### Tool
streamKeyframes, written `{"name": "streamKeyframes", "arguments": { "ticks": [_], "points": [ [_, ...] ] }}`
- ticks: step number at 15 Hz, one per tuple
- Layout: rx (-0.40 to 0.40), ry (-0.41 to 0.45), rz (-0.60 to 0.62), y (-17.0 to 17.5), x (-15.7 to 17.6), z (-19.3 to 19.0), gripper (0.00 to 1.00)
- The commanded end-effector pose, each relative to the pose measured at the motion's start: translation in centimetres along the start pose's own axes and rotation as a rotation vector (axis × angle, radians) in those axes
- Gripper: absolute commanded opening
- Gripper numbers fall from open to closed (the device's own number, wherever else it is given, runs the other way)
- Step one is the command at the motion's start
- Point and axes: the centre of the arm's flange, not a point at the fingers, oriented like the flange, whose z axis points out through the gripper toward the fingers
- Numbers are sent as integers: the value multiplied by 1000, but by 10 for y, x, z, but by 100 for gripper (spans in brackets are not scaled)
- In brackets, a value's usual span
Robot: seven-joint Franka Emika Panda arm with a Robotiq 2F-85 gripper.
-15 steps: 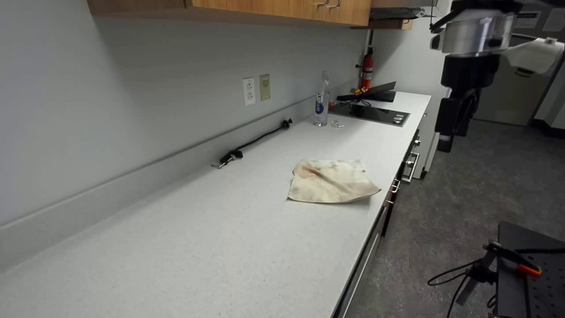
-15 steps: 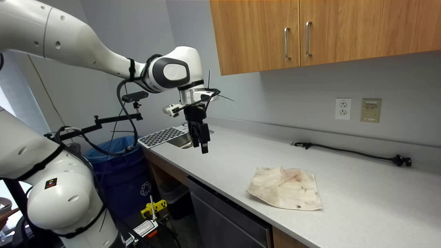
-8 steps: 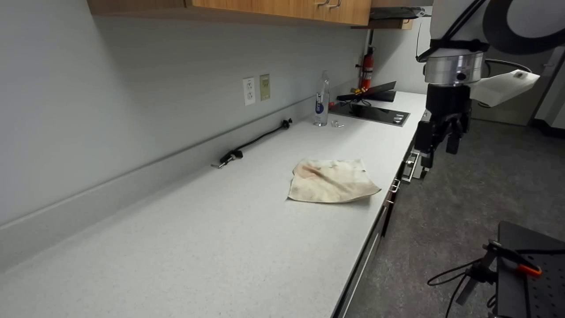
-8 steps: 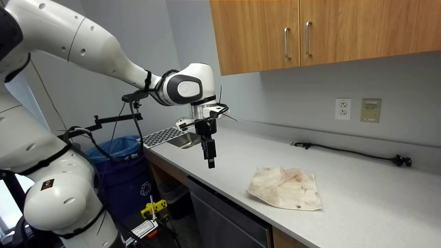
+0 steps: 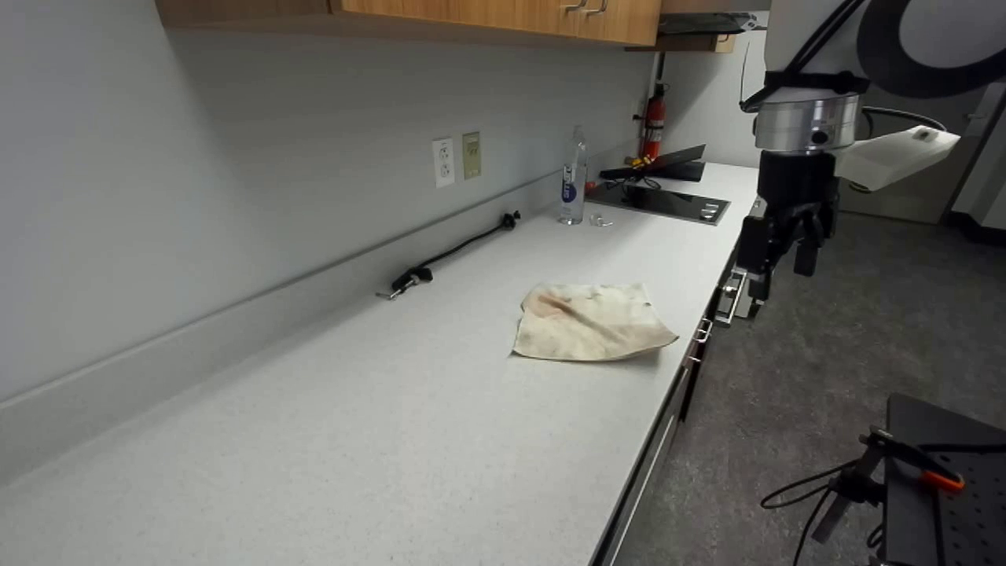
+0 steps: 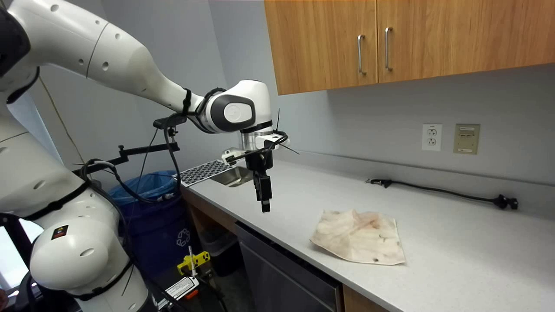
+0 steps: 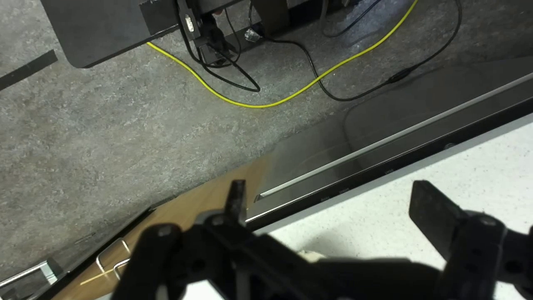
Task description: Fold the towel
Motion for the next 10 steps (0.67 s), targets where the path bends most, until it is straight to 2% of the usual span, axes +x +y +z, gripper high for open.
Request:
{"name": "streamKeyframes", "arguments": {
  "ticks": [1,3,6,10],
  "points": [
    [92,-2,86,4,27,16,100],
    [170,45,164,12,44,30,100],
    [244,109,294,22,69,53,100],
    [335,106,424,22,92,92,100]
  ]
}}
